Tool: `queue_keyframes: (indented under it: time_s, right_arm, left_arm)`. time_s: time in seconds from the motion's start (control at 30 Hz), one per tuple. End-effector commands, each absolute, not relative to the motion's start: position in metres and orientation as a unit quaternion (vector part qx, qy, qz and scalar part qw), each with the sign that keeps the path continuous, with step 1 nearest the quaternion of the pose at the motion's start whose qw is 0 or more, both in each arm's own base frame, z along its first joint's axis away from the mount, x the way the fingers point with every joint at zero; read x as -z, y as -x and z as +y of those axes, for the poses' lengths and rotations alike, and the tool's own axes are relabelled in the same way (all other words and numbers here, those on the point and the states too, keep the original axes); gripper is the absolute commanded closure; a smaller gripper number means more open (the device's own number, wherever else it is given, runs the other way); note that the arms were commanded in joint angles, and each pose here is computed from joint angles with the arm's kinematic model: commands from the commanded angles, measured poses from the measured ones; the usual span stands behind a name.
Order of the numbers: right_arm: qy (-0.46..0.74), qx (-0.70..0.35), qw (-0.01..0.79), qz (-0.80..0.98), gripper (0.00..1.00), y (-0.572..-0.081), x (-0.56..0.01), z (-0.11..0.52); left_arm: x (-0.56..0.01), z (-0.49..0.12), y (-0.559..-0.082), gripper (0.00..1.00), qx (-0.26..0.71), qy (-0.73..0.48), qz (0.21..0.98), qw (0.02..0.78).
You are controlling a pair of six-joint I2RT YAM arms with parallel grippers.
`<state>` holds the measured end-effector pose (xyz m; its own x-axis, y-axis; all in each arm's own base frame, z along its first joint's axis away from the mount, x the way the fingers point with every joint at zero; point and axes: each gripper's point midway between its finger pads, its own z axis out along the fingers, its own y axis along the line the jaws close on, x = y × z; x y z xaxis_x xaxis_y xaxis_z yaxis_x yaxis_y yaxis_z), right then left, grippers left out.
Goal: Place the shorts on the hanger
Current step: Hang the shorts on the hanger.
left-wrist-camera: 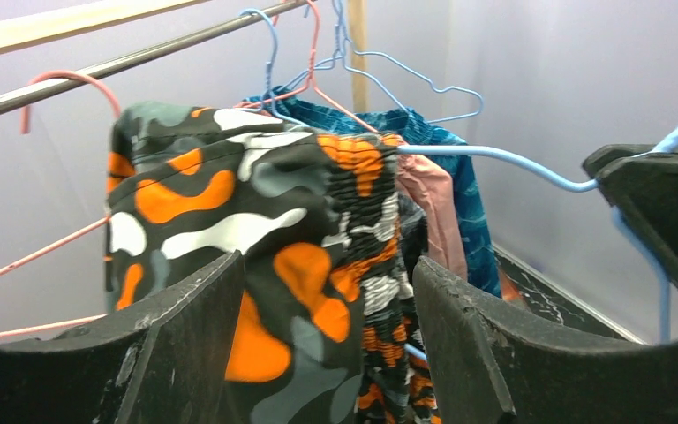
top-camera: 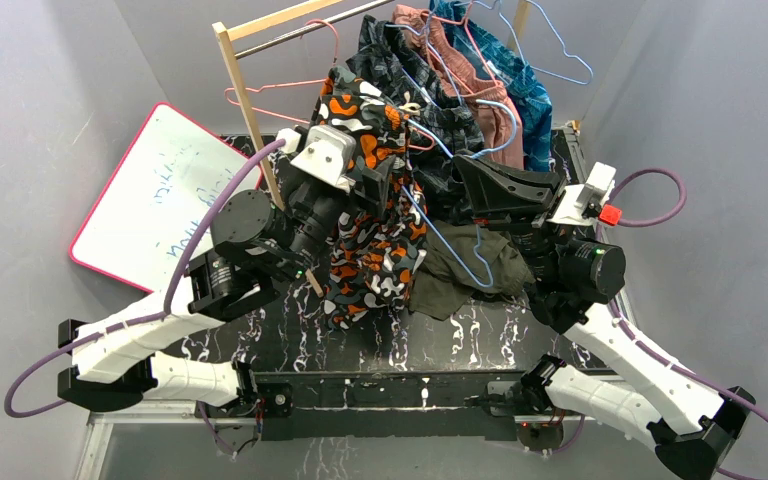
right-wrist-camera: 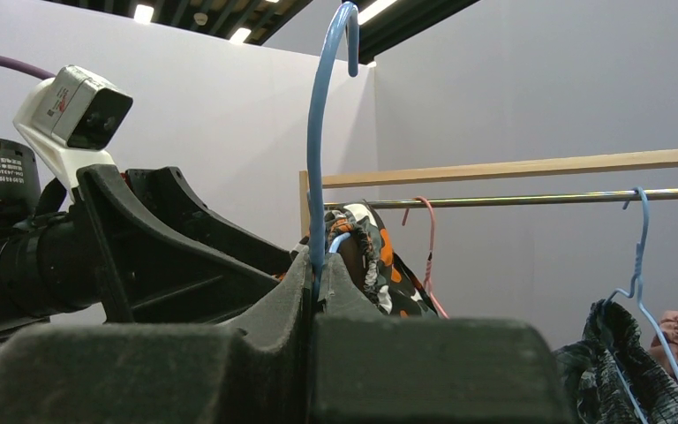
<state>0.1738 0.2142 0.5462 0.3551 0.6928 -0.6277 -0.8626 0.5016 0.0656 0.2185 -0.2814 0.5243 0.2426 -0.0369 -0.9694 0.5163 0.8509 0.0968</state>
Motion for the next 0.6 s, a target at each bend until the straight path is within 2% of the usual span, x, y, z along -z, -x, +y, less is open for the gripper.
queue_keyframes:
  time_s: [0.0,0.4,0.5,0.57]
  right_arm:
    - [0.117,-0.479,0.836,0.24,1.0,-0.152,-0.581,0.187]
    - [0.126,-0.499,0.825,0.233,1.0,-0.146,-0.583,0.192]
    - [0.132,-0.504,0.822,0.23,1.0,-0.143,-0.585,0.192]
    - [0.138,-0.507,0.82,0.227,1.0,-0.139,-0.585,0.193]
  left_arm:
    - [-0.541,-0.256,-0.219,0.34,0.166,-0.165,0.575,0.784]
    - [-0.525,-0.276,-0.229,0.36,0.117,-0.209,0.577,0.781]
    - [-0.524,-0.279,-0.23,0.46,0.109,-0.215,0.571,0.785]
    - [-0.523,-0.28,-0.23,0.6,0.105,-0.22,0.567,0.787]
